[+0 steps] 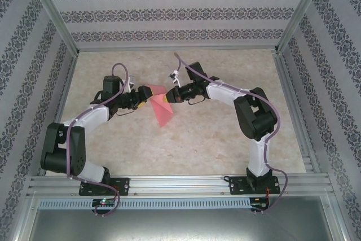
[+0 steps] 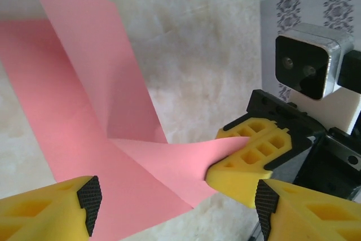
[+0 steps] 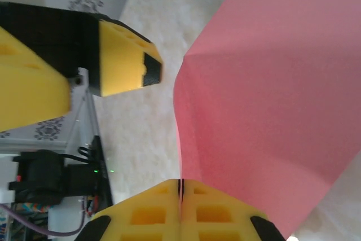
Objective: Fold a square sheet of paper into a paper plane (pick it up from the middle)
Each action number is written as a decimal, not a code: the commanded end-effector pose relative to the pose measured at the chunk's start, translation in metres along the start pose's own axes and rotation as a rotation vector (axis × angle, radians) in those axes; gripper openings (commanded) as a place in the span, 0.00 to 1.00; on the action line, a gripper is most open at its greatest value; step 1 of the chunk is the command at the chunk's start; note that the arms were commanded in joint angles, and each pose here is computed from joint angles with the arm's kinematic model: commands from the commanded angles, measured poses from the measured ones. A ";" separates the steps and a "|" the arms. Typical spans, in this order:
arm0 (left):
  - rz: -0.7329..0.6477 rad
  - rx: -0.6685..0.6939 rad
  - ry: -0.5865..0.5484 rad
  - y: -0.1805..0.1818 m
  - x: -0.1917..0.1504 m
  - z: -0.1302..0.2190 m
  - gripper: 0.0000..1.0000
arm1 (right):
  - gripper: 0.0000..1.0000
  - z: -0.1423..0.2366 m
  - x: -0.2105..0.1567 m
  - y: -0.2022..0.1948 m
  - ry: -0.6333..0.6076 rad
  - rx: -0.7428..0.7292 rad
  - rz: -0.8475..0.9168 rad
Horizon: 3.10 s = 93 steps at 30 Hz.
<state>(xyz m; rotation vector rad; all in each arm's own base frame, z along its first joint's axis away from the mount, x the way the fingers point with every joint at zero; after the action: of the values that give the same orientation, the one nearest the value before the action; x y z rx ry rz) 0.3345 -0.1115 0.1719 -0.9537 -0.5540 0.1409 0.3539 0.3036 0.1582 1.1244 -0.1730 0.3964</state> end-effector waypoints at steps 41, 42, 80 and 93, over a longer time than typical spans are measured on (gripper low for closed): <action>0.029 -0.286 0.032 -0.053 0.018 -0.017 0.61 | 0.05 0.014 0.025 0.010 -0.106 0.196 -0.106; 0.028 -0.280 0.037 -0.052 0.017 -0.018 0.59 | 0.06 0.014 0.026 0.010 -0.107 0.194 -0.108; -0.022 -0.292 0.039 -0.061 0.024 -0.018 0.10 | 0.53 0.043 0.008 0.015 -0.155 0.130 -0.228; -0.028 -0.339 0.030 -0.068 0.027 -0.022 0.10 | 0.55 0.025 0.008 0.027 -0.159 0.277 -0.316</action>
<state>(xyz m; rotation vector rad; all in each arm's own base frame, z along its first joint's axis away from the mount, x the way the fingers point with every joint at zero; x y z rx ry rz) 0.3545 -0.1515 0.2115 -1.2321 -0.5299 0.0612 0.3542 0.2863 0.1934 1.3722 -0.1042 0.0375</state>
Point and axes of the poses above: each hand's point on the last joint's axis, 136 mm out from that joint toward the fingers, its own z axis back along the fingers, its own y axis along the line the jaws close on, x = y × z, the point moved 6 cm from there along z, back along the fingers, and after that the axes turned 6 degrees about -z, right-handed, at the moved point
